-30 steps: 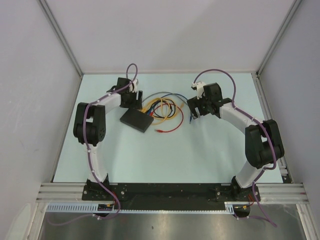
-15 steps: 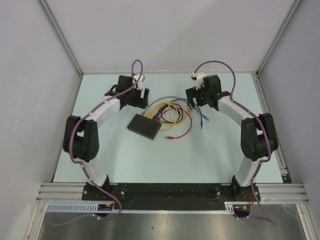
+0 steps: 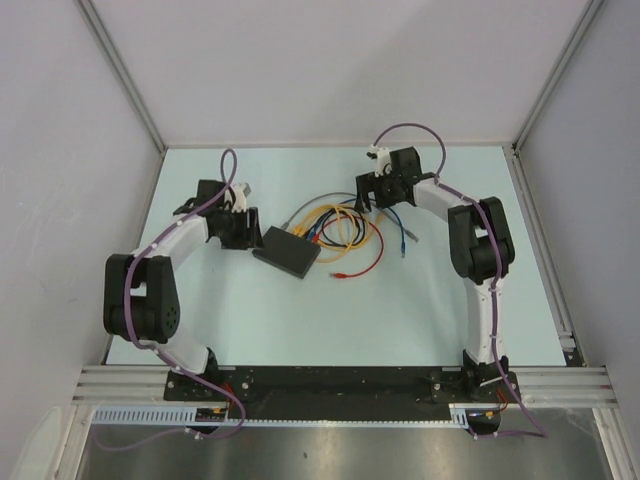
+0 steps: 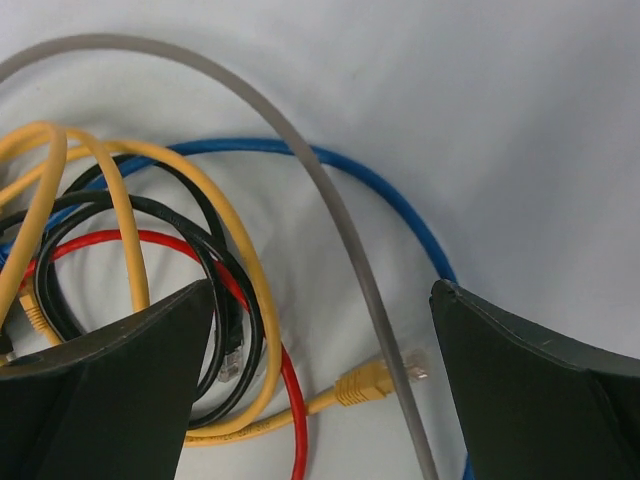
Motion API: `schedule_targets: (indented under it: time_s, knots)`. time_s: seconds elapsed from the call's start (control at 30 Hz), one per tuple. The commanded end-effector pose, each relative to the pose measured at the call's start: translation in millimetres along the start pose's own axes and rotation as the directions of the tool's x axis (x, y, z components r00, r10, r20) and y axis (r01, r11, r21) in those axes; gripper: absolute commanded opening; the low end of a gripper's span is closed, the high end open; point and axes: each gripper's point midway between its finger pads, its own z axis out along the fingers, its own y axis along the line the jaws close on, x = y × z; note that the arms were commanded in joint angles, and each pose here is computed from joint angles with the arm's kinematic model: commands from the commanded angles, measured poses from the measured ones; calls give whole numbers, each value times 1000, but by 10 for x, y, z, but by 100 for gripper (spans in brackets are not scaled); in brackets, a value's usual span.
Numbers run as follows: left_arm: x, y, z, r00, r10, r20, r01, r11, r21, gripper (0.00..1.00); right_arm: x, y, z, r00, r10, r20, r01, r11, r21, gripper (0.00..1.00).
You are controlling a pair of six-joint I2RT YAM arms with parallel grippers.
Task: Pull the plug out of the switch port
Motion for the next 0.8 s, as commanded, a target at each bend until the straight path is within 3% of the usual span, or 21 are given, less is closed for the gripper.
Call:
schedule_targets:
  time_s: [0.0, 0.03, 0.17, 0.2, 0.37, 0.43, 0.53, 0.77]
  knots:
    - [188, -275, -76, 998, -4, -55, 12, 989, 150, 56, -188, 202, -6, 1000, 2, 26, 1, 996, -89, 95]
    - [240, -282, -58, 998, 4, -70, 8, 987, 163, 55, -142, 221, 1, 1000, 4, 11, -3, 996, -85, 93]
    - [476, -188, 113, 987, -11, -160, 35, 988, 150, 30, 80, 296, 20, 999, -1, -34, -2, 997, -73, 91]
    - [480, -169, 133, 985, -16, -174, 41, 989, 141, 28, 132, 314, 27, 999, -1, -47, -2, 997, -73, 90]
    - [459, 109, 322, 977, -23, -214, 28, 999, 17, 28, 417, 411, 22, 993, -3, -115, -6, 997, -75, 89]
    - [404, 210, 398, 971, -36, -235, 29, 999, -31, 33, 448, 428, 3, 993, -11, -120, 2, 997, -73, 89]
    - [206, 197, 460, 977, -32, -210, 28, 999, -19, 42, 554, 445, -32, 990, -31, -141, 21, 997, -72, 88]
    - [-86, 159, 660, 981, 30, -190, -33, 999, -13, 44, 675, 472, -205, 981, -108, -159, 101, 994, -48, 84]
